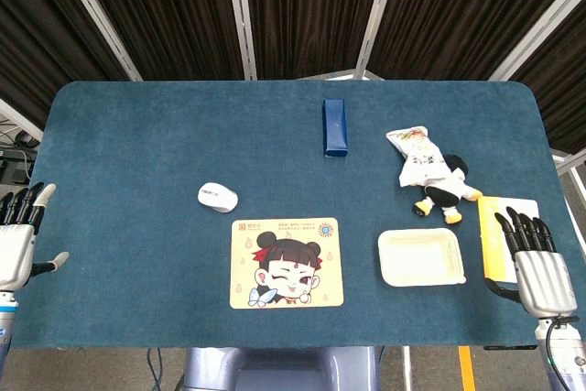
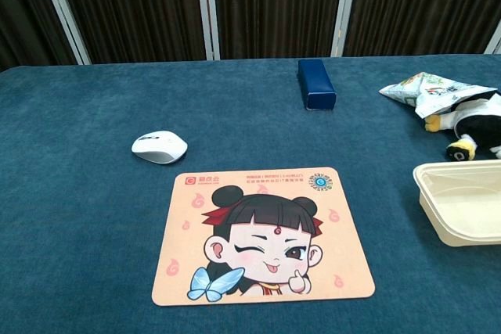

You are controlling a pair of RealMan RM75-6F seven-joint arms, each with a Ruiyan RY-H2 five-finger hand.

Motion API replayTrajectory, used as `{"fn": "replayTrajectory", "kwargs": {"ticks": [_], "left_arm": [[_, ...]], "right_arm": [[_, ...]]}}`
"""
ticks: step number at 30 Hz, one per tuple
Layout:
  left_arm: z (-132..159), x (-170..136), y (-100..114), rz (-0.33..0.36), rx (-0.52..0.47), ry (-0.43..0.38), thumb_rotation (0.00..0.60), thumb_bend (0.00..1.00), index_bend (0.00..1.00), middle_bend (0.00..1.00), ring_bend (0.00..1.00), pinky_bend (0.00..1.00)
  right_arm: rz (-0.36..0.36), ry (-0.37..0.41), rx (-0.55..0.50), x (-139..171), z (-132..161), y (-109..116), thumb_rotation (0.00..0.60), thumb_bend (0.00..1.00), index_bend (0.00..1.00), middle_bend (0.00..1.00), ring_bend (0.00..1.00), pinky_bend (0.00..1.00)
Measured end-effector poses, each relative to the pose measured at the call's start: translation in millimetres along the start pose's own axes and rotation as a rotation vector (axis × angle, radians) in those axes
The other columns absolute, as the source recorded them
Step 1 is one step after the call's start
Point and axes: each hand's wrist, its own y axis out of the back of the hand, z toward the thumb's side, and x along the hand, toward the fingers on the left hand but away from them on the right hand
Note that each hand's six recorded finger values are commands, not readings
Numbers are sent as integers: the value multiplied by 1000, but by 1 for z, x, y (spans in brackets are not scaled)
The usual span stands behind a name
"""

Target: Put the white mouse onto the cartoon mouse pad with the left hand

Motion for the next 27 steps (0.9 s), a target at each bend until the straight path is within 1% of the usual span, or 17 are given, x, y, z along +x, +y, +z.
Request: {"fn": "replayTrajectory", "kwargs": {"ticks": [27], "left_arm": [[0, -1, 0, 3, 8, 6, 600, 126, 0, 0, 0, 0]], "right_arm": [[1, 5, -5, -1, 0, 0, 600, 97, 20, 0, 0, 0]]}}
